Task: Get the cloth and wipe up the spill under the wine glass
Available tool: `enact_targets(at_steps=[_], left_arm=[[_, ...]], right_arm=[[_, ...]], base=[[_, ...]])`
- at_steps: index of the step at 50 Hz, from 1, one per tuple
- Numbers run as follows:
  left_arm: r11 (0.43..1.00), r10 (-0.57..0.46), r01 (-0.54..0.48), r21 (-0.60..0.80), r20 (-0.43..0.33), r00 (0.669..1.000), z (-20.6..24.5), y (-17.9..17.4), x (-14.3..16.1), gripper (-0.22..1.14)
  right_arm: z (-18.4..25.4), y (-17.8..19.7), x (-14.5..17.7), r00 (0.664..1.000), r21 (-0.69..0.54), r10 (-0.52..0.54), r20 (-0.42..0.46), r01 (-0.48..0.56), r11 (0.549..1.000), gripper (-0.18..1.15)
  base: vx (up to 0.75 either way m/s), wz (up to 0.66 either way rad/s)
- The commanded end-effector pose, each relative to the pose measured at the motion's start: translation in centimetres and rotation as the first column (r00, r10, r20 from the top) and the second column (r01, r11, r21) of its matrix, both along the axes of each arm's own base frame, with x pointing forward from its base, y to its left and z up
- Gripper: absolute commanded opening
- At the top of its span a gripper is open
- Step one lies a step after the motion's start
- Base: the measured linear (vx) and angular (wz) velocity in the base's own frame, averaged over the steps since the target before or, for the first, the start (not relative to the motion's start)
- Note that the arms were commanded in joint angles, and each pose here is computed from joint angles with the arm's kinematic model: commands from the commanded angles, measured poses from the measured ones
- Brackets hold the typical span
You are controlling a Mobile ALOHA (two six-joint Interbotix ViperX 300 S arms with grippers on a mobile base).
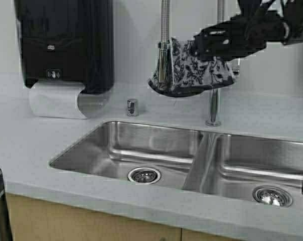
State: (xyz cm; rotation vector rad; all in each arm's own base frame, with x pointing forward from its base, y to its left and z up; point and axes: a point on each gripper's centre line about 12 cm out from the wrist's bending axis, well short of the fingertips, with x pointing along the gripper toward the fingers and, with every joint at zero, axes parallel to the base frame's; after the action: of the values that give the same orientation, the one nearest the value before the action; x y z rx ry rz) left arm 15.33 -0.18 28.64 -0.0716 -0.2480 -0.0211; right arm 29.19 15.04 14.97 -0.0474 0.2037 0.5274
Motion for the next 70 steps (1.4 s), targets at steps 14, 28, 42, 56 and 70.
enact_targets(at_steps=[14, 28, 42, 56, 70], left_arm=[[1.000, 0.002, -0.002, -0.002, 0.002, 1.000, 0.2, 0.0, 0.0, 0.02], [1.000, 0.002, -0.002, -0.002, 0.002, 1.000, 0.2, 0.0, 0.0, 0.02], [1.000, 0.002, -0.002, -0.003, 0.003, 1.000, 0.2, 0.0, -0.1, 0.02], [1.000, 0.003, -0.003, 0.000, 0.015, 1.000, 0.3, 0.0, -0.3, 0.02], [1.000, 0.003, -0.003, 0.000, 0.018, 1.000, 0.3, 0.0, -0.4, 0.02]], right_arm=[[-2.0, 1.9, 2.8, 0.999, 0.040, 0.025, 0.034, -0.026, 0.999, 1.04], [-3.9, 3.5, 6.4, 0.999, 0.037, 0.015, 0.035, -0.016, 0.999, 1.03], [-5.8, 4.2, 9.7, 0.999, 0.049, -0.019, 0.033, 0.018, 0.999, 1.03], [-6.8, 3.0, 11.4, 0.997, 0.053, -0.070, 0.023, 0.069, 0.996, 1.01], [-7.1, 3.1, 12.3, 0.997, 0.055, -0.075, 0.031, 0.073, 0.996, 0.54]], base=[[0.13, 0.00], [0.09, 0.01], [0.06, 0.01], [0.04, 0.00], [0.03, 0.00]])
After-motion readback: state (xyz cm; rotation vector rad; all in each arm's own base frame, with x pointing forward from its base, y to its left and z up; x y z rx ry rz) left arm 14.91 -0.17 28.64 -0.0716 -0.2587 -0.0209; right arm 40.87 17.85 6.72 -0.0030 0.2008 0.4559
